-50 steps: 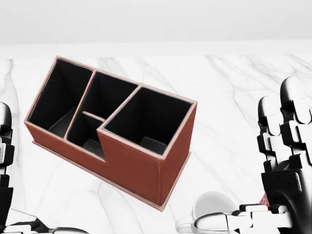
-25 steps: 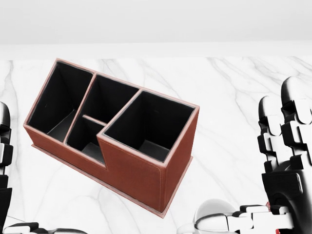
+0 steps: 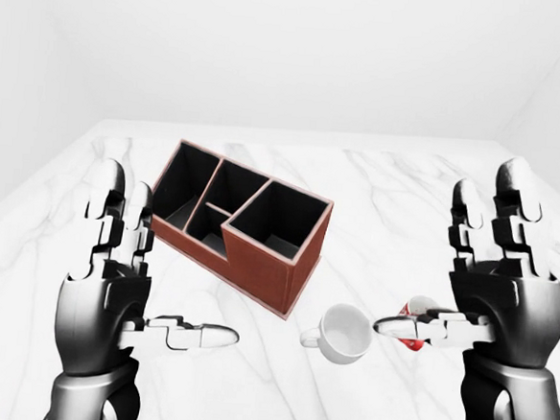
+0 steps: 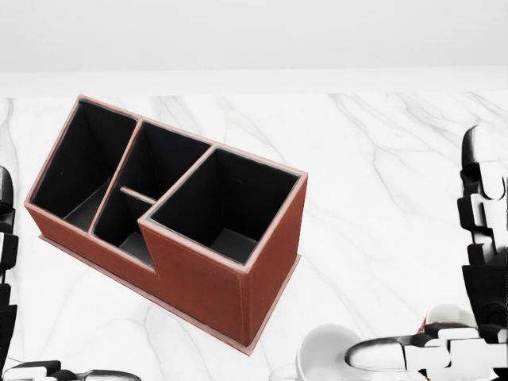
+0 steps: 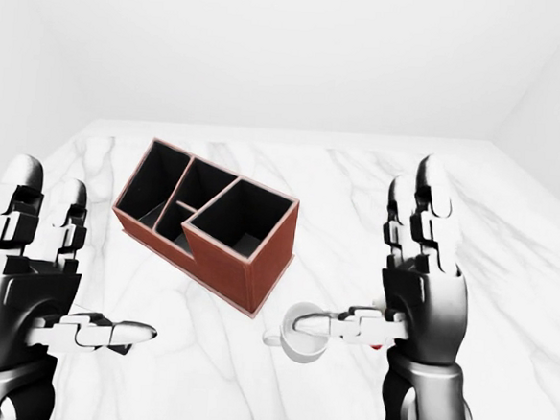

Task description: Pick up the red mug and place it to the right of the caddy.

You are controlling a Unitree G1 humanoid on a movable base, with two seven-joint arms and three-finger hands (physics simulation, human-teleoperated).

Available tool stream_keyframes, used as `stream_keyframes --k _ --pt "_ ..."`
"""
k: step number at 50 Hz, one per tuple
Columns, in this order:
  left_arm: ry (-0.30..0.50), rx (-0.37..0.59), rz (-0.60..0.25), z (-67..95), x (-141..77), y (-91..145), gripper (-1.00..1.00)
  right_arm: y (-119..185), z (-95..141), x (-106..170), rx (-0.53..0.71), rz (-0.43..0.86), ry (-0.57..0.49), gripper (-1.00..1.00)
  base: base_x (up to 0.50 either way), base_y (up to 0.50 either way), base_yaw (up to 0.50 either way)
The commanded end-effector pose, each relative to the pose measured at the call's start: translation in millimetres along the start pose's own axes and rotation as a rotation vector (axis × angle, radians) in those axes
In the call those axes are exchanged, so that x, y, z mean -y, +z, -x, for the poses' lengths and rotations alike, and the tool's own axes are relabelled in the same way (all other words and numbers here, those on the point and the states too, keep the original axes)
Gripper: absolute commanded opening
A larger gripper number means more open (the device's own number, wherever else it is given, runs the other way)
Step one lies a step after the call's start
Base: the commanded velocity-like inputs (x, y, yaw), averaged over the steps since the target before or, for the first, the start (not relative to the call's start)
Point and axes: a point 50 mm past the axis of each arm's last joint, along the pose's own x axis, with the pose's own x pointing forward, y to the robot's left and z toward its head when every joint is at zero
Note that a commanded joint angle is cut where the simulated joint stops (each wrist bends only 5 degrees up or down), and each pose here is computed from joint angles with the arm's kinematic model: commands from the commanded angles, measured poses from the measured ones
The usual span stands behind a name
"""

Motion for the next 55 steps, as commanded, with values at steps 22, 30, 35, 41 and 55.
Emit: stream_keyframes --k 22,30,35,41,55 --pt "0.008 0.004 -0.007 -1.3 -2 0 1.00 108 -41 32 0.582 0.416 0.092 1.00 0.00 0.00 0.00" --pt "0.006 0.004 -0.006 -1.2 -1 0 1.00 111 -47 32 0.576 0.501 0.130 1.00 0.00 0.00 0.00" --pt "0.009 0.011 -0.007 -1.5 -3 1 1.00 115 -50 35 0.580 0.566 0.152 1.00 0.00 0.00 0.00" --pt "0.008 0.004 -0.006 -2.1 -2 -1 1.00 116 -51 41 0.552 0.627 0.155 1.00 0.00 0.00 0.00" --pt "0.008 0.006 -0.008 -1.7 -2 0 1.00 87 -67 42 0.320 0.830 0.276 1.00 0.00 0.00 0.00"
